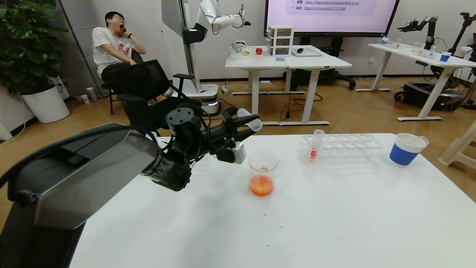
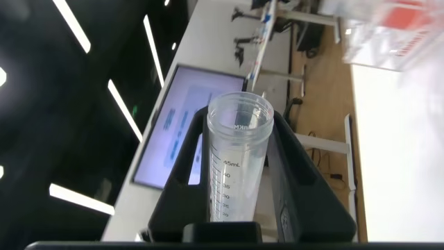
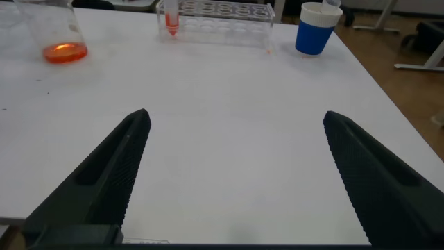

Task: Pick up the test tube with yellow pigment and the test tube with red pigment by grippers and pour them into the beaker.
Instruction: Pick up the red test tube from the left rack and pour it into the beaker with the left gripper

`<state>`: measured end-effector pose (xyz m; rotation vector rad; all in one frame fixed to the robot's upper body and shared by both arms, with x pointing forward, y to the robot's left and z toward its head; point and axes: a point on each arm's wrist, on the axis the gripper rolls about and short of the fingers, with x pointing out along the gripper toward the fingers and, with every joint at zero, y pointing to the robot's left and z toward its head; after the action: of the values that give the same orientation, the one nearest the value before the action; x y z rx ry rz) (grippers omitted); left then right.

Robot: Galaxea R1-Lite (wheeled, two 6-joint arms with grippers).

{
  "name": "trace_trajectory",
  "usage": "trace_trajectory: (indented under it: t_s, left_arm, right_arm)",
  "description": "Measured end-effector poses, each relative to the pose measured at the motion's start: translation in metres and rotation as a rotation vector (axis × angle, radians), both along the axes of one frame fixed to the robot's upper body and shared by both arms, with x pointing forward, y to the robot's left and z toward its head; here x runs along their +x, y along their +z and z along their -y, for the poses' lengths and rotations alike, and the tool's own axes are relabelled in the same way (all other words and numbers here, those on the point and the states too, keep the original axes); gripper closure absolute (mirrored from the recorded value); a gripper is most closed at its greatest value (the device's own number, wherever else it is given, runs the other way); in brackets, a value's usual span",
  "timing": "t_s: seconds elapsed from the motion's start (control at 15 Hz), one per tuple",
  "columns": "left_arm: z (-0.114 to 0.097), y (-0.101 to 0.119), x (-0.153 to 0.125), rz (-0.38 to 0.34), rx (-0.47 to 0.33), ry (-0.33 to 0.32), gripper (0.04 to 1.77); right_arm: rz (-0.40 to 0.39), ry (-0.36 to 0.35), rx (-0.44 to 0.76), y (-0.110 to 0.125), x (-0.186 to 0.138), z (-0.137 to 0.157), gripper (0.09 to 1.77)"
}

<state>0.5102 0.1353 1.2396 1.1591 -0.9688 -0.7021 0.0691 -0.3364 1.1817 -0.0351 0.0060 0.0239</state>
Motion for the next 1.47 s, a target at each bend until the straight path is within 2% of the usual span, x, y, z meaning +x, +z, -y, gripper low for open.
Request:
trace_trajectory:
  t_s: [0.13,0.33,0.47,0.53,0.6,0.67,0.87,0.93,1.07,1.2,1.33,1.47]
  left_arm:
    - [-0.001,0.013,-0.003,-0.15,-0.293,0.156,1.3]
    - [0.016,0.023,-0.016,-0.394,-0.746,0.388,1.3]
    - [0.03,0.031,-0.028,-0.595,-1.005,0.48,1.3]
    - [0.034,0.035,-0.033,-0.674,-1.087,0.514,1.3]
    - [0.036,0.04,-0.038,-0.734,-1.141,0.545,1.3]
    - [0.036,0.042,-0.044,-0.79,-1.161,0.576,1.3]
    - [0.026,0.042,-0.065,-0.94,-1.155,0.662,1.3]
    - [0.022,0.045,-0.072,-0.964,-1.164,0.667,1.3]
    - [0.009,0.059,-0.078,-0.957,-1.203,0.655,1.3]
    - [-0.017,0.069,-0.078,-0.944,-1.219,0.652,1.3]
    - [-0.058,0.077,-0.077,-0.938,-1.218,0.65,1.3]
    - [-0.108,0.083,-0.076,-0.906,-1.239,0.683,1.3]
  right_arm:
    - [0.0,0.0,0.0,0.0,0.0,0.0,0.12]
    - [0.0,0.0,0.0,0.0,0.0,0.0,0.12]
    - [0.0,0.0,0.0,0.0,0.0,0.0,0.12]
    - [0.0,0.0,0.0,0.0,0.0,0.0,0.12]
    - [0.0,0.0,-0.001,0.0,0.0,0.0,0.12]
    - [0.0,0.0,0.0,0.0,0.0,0.0,0.12]
    - [0.0,0.0,-0.001,0.0,0.0,0.0,0.12]
    - [0.0,0.0,0.0,0.0,0.0,0.0,0.12]
    - [0.0,0.0,0.0,0.0,0.0,0.0,0.12]
    - [0.0,0.0,0.0,0.0,0.0,0.0,0.12]
    - [0.0,-0.001,0.0,0.0,0.0,0.0,0.12]
    - [0.0,0.0,0.0,0.0,0.0,0.0,0.12]
